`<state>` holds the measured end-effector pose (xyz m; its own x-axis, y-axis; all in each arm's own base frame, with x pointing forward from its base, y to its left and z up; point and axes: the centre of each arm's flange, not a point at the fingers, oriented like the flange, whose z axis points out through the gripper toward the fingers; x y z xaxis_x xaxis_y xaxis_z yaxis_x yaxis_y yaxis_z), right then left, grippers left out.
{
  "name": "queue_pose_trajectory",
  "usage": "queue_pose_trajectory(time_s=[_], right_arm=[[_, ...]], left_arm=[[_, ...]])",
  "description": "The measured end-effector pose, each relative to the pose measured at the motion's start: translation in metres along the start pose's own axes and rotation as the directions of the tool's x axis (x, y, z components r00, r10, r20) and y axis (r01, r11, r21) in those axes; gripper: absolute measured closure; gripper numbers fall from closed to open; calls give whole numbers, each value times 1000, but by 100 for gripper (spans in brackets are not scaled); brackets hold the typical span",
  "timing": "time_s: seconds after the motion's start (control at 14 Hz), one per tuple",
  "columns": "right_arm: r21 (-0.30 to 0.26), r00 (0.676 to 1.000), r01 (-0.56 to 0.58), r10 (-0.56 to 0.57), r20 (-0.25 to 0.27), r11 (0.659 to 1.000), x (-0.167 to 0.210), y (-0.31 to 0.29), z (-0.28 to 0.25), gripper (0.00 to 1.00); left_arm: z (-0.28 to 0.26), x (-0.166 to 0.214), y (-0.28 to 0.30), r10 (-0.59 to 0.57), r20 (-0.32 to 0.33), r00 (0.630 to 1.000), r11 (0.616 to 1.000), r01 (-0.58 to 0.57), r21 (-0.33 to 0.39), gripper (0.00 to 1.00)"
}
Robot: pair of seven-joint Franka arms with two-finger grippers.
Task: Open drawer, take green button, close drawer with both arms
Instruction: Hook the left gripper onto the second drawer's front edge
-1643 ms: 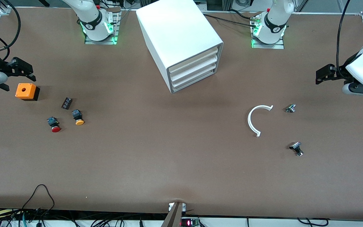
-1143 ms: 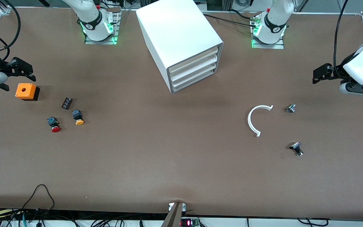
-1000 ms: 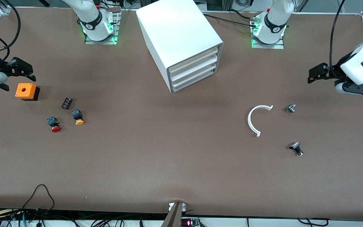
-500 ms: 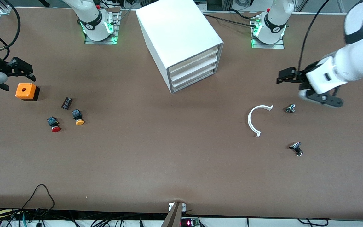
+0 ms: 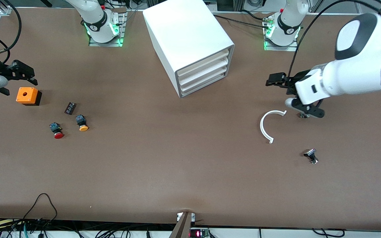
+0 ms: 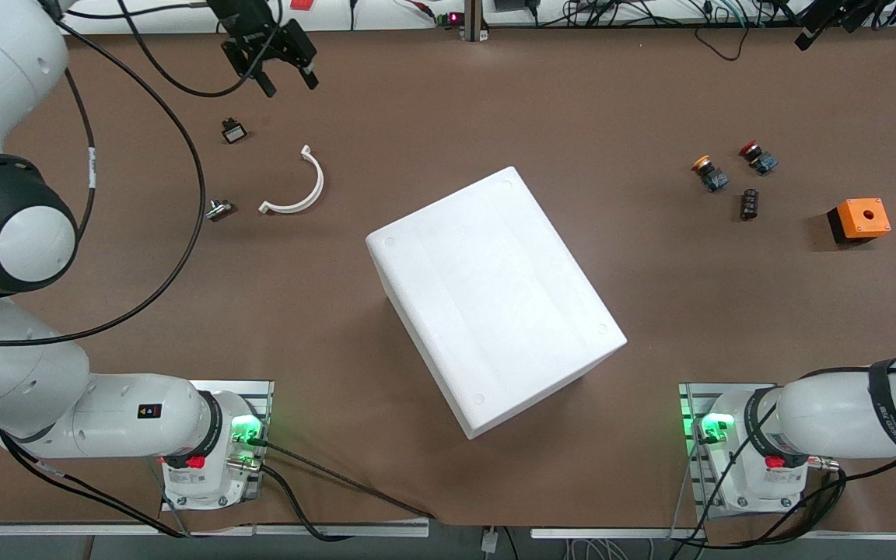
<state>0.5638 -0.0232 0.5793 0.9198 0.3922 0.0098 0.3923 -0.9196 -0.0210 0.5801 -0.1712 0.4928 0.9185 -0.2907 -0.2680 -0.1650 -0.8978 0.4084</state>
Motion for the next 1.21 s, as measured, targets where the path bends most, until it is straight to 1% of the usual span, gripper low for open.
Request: queue_pose_trajectory(time_s=[0.14, 0.29, 0.5, 0.71, 1.0, 1.07, 1.21], right_arm=[[-1, 1000, 0, 0, -1, 1000, 0, 0, 0, 0], [-3, 1000, 0, 0, -5, 1000, 0, 0, -1, 0], [-3, 1000, 0, 0, -5, 1000, 1, 0, -1, 0], [-3, 1000, 1, -1, -6, 1000, 1, 0, -1, 0], [-4, 1000, 1, -1, -7, 1000, 1, 0, -1, 0], [-4, 1000, 1, -1, -7, 1000, 1, 0, -1, 0], [-4, 1000, 1, -2, -7, 1000, 1, 0, -1, 0]], left_arm=[[24, 11, 7, 29, 43, 999, 999, -28, -43, 0], [51, 24, 12, 107, 86, 991, 991, -99, -93, 0], [99, 39, 24, 209, 154, 966, 973, -191, -127, 0], [138, 53, 22, 271, 198, 942, 953, -233, -194, 0], [197, 73, 16, 332, 216, 918, 905, -245, -347, 0], [210, 78, 13, 352, 211, 912, 892, -258, -371, 0], [231, 83, 15, 407, 197, 892, 866, -308, -395, 0]])
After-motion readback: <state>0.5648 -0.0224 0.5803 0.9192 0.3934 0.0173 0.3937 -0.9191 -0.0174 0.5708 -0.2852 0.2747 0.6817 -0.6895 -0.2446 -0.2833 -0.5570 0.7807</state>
